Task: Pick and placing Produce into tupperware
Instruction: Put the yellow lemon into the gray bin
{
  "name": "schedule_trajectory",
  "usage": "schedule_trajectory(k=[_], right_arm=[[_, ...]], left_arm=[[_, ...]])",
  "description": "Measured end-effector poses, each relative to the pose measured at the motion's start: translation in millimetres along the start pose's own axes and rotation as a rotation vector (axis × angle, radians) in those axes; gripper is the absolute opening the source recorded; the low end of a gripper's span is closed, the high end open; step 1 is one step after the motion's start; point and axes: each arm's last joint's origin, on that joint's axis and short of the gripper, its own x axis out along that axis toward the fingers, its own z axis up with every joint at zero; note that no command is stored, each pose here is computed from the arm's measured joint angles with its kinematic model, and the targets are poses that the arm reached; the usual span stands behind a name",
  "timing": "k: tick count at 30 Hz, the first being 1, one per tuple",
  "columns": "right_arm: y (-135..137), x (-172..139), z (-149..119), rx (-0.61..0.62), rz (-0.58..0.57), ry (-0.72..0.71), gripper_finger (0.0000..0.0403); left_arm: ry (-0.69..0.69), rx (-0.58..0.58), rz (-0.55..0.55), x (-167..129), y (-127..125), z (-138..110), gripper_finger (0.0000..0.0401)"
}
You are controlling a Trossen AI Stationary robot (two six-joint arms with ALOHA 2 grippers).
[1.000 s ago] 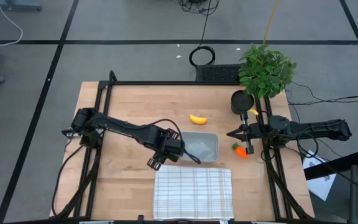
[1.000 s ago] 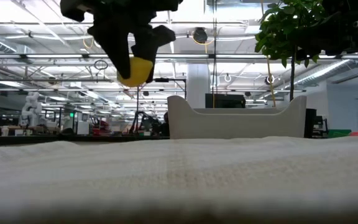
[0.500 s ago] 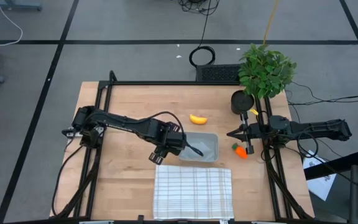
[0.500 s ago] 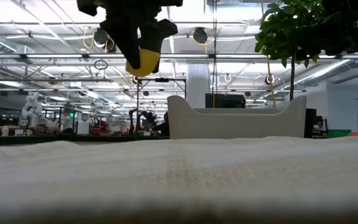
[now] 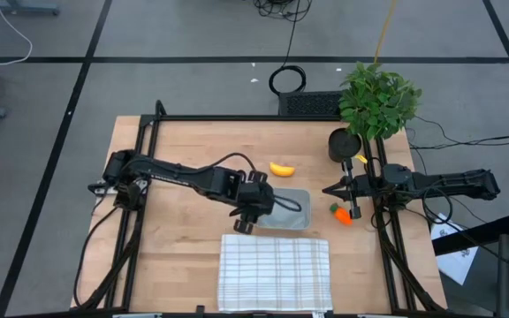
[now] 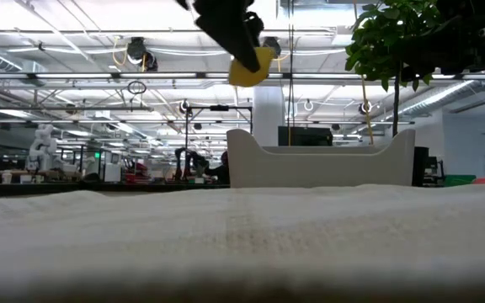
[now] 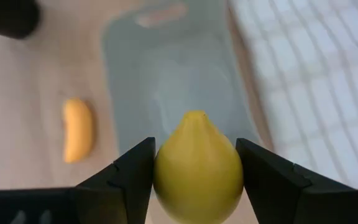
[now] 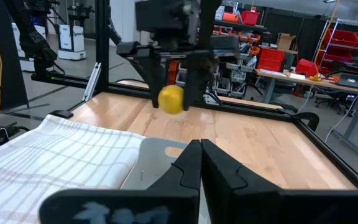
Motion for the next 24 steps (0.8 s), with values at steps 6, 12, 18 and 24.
schedule_trajectory(k=[6, 12, 18, 24], right_arm=[[0, 0, 0, 0.000, 0.000, 0.000, 0.0000], [0, 0, 1, -0.001, -0.001, -0.007, 0.0000], [0, 0, 1, -0.001, -0.002, -0.013, 0.0000], [0, 0, 1, -0.001, -0.002, -0.014, 0.0000]], left_arm=[[-0.013, -0.002, 0.053, 1, 12, 0, 0.0214], [-0.087, -0.011, 0.087, -5, 27, 8, 0.0214], [-0.136, 0.007, 0.086, -17, 37, 19, 0.0214], [-0.167, 0.015, 0.079, -19, 46, 22, 0.0214]])
